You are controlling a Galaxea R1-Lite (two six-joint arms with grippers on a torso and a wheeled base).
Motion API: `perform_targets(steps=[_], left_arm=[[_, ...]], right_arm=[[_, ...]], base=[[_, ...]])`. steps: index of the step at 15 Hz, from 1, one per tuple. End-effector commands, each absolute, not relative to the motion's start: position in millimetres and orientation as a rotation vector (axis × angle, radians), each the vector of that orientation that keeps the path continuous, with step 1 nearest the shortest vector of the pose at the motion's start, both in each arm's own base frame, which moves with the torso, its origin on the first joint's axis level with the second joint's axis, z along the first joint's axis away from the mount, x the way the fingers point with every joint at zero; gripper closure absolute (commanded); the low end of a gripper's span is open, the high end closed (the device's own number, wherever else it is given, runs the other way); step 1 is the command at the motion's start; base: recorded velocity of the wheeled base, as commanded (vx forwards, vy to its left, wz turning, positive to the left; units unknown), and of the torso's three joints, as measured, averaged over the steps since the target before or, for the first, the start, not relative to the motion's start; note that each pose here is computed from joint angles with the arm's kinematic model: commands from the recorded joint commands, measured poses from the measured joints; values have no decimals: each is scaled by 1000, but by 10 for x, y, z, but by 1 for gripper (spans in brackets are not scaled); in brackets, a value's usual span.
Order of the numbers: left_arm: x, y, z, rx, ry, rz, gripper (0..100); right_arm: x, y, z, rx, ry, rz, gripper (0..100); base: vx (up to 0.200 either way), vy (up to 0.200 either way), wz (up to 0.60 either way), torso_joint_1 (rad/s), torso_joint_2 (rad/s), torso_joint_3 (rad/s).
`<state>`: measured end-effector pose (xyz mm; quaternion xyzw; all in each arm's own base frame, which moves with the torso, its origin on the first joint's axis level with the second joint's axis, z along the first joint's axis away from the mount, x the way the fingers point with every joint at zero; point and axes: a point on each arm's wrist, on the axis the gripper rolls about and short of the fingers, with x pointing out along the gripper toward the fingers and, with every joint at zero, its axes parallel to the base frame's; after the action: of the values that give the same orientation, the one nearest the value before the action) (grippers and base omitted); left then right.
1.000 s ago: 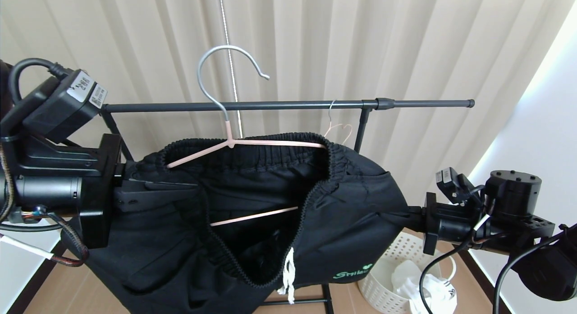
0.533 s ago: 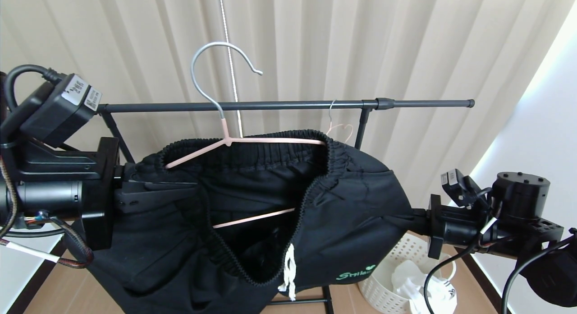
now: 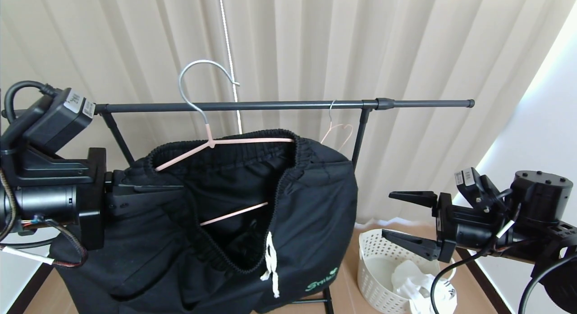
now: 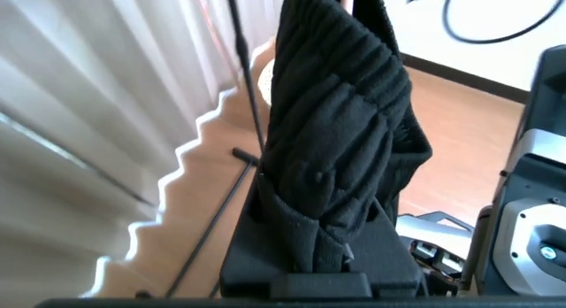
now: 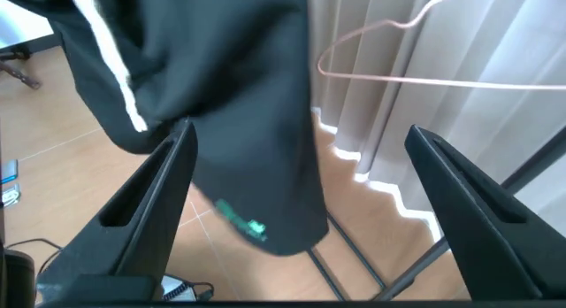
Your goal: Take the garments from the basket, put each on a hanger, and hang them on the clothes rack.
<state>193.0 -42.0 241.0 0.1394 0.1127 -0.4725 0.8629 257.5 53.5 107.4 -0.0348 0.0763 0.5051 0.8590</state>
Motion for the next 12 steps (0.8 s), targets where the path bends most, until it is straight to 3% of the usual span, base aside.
perform_targets(steps=[1, 7, 11, 12], left_arm=[[1951, -315, 2317, 271, 278, -942, 100], [2012, -227, 2080, 284, 412, -788, 100], [2105, -325, 1787, 347, 573, -701, 100], [2107, -331, 1784, 350, 575, -700, 100]], right_arm=[[2526, 558, 1163, -86, 128, 1071, 0], [2491, 580, 1209, -93, 115, 1078, 0], [2494, 580, 1212, -93, 114, 1077, 0], [2494, 580, 1212, -93, 114, 1077, 0]], base=[[0, 0, 0, 0, 0, 0], [0, 0, 0, 0, 0, 0], [0, 0, 0, 0, 0, 0], [0, 0, 0, 0, 0, 0]])
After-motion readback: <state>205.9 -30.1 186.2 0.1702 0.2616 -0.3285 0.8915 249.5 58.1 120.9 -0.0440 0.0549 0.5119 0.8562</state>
